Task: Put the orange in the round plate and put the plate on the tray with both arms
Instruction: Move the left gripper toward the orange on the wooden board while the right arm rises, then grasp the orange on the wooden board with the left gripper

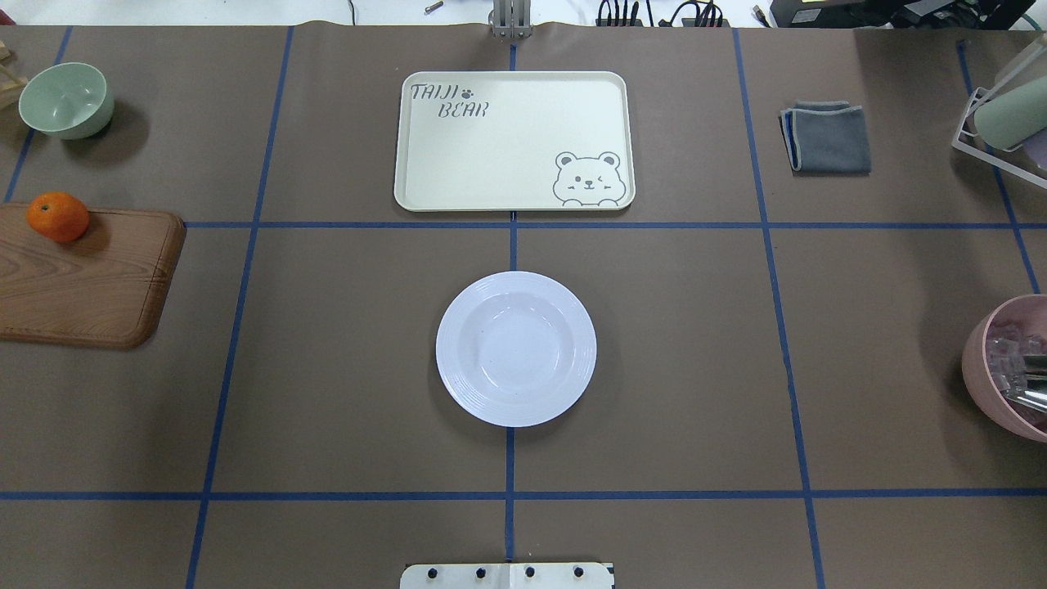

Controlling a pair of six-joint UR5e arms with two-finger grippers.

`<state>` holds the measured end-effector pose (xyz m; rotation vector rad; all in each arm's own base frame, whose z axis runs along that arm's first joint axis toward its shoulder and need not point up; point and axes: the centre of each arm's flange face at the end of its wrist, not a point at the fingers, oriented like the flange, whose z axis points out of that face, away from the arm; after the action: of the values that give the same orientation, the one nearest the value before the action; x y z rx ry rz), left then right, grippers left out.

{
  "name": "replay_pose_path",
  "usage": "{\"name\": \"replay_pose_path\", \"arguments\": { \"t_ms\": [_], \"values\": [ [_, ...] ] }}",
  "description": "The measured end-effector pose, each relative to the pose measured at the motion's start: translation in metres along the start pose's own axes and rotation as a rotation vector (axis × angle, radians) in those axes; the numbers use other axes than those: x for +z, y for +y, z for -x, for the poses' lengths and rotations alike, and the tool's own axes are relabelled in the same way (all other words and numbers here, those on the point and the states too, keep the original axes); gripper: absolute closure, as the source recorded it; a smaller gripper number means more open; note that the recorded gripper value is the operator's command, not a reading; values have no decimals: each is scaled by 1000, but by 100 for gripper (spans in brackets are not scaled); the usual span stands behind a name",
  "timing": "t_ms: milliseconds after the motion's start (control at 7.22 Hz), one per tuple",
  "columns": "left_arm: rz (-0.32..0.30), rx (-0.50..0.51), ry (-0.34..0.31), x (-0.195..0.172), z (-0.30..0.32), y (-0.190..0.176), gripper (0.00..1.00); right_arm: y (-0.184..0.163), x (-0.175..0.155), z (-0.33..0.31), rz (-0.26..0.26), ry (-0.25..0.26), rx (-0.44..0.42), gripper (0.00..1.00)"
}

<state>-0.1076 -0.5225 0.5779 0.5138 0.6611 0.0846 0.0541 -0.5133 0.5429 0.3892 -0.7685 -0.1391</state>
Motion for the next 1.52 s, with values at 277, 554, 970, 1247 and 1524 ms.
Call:
{"name": "replay_pose_path", "arguments": {
  "t_ms": [277, 554, 970, 1247, 1524],
  "values": [
    [-32, 14, 4, -6, -8, -17, 2, -6, -5, 11, -60, -11, -2, 0],
    [-37, 64, 28, 9, -37, -45, 2, -43, 2, 75, -77, -68, 59, 0],
    [47, -41, 87, 65, -87, -48, 2, -73, 51, 209, -42, -102, 142, 0],
    [112, -108, 126, 102, -131, -39, 2, -67, 80, 273, -38, -77, 217, 0],
    [147, -127, 147, 144, -143, -22, 2, -59, 96, 314, -38, -54, 240, 0]
  ]
}}
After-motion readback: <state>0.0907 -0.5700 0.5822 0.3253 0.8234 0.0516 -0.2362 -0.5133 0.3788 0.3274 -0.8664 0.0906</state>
